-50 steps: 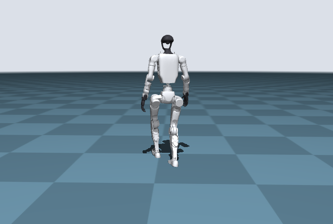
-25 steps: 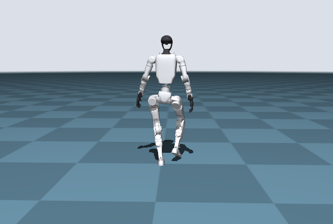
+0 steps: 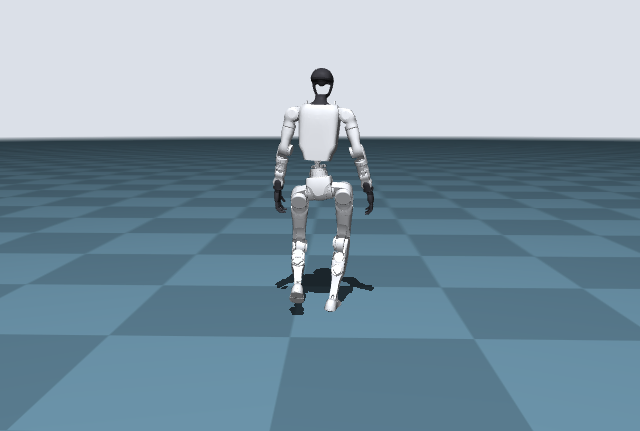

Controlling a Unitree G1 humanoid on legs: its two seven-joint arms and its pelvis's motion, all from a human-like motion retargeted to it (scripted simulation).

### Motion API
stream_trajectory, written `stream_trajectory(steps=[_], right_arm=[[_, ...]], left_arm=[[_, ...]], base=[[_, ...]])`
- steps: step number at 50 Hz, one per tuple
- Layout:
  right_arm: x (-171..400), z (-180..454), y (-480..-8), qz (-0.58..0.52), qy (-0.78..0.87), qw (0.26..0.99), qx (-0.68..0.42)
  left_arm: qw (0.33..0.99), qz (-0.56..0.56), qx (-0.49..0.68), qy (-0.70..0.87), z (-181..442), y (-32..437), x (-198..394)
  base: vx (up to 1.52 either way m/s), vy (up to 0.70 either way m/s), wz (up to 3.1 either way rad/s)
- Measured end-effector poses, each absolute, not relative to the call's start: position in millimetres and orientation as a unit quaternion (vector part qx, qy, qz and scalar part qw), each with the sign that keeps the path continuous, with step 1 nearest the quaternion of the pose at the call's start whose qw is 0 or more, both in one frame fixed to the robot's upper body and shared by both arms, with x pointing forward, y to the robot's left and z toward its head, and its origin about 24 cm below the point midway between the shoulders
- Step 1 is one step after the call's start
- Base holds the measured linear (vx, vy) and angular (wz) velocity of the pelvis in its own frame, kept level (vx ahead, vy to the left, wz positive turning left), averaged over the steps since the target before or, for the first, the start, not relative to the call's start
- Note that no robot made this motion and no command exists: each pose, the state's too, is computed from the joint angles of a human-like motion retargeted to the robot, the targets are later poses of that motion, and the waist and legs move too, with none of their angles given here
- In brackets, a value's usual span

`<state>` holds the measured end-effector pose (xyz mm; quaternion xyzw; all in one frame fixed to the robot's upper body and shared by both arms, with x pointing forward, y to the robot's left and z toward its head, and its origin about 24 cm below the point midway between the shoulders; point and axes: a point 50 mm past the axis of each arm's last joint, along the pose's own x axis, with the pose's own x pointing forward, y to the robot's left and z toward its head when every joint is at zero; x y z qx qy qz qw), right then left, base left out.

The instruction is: Walk

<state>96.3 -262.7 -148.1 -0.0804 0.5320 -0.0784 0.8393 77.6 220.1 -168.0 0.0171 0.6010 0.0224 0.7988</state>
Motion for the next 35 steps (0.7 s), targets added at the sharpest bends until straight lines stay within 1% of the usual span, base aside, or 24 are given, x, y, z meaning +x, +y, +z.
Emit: stream_trajectory(steps=[8, 12, 18, 22, 35], right_arm=[[126, -137, -260, -0.06, 0.485, 0.867, -0.098], [120, -142, -254, -0.041, 0.5, 0.859, -0.102], [91, -155, -247, -0.012, 0.555, 0.826, -0.099], [80, -158, -247, -0.008, 0.575, 0.812, -0.097], [44, -166, -246, -0.033, 0.628, 0.773, -0.076]], left_arm=[[0.804, 0.035, 0.027, 0.594, -166, 227, 77], [0.8, 0.039, 0.028, 0.598, -166, 229, 76], [0.793, 0.045, 0.031, 0.607, -166, 236, 73], [0.802, 0.043, 0.056, 0.594, -161, 243, 85], [0.87, 0.05, 0.115, 0.477, -131, 260, 157]], base=[[0.64, -0.05, -0.03], [0.6, -0.03, -0.09], [0.59, 0.0, -0.22], [0.58, 0.03, -0.21], [0.6, -0.02, -0.31]])
